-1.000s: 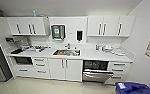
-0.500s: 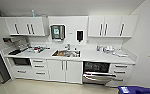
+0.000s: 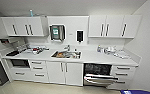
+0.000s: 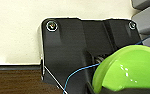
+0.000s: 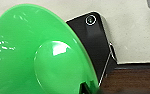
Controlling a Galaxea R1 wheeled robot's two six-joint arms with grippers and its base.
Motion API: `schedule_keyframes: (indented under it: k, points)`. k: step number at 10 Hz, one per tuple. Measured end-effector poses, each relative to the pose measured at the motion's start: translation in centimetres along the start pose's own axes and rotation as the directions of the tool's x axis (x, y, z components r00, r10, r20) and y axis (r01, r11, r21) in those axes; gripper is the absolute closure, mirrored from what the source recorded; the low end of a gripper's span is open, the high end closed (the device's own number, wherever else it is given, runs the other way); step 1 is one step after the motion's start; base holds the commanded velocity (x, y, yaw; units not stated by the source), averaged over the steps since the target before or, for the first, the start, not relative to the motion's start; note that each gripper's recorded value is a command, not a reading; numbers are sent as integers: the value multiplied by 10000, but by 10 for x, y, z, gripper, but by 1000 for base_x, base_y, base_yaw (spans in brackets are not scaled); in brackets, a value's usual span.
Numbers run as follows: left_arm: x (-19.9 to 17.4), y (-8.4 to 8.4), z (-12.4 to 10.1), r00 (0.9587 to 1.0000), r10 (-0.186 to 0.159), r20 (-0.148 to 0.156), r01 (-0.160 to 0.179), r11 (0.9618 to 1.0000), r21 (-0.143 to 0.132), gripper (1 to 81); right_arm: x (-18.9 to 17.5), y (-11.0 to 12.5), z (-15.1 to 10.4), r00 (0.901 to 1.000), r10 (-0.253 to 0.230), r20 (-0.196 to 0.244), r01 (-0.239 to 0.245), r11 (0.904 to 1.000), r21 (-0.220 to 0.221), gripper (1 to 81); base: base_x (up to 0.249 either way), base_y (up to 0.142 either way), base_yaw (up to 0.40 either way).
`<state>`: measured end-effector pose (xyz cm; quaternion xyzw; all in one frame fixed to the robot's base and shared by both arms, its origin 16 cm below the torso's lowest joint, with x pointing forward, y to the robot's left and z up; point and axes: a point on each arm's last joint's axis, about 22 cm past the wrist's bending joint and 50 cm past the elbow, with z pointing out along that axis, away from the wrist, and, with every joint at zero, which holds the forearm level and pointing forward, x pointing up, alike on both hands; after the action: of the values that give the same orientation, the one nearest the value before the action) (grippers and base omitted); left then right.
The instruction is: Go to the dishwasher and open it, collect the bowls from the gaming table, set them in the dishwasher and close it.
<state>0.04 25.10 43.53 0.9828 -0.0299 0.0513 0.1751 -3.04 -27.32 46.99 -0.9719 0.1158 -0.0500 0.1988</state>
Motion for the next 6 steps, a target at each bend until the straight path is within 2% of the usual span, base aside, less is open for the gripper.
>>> schedule_keyframes:
  k: [2, 6]
  points:
    - [0, 0, 0, 10000, 0, 0, 0, 10000, -4, 811, 0, 0, 0, 10000, 2, 5, -2, 10000, 3, 811, 139, 0, 0]
    - [-2, -1, 0, 10000, -6, 33, 6, 10000, 25, 811, -3, -3, 1, 10000, 15, 31, -15, 10000, 45, 811, 145, -65, 0]
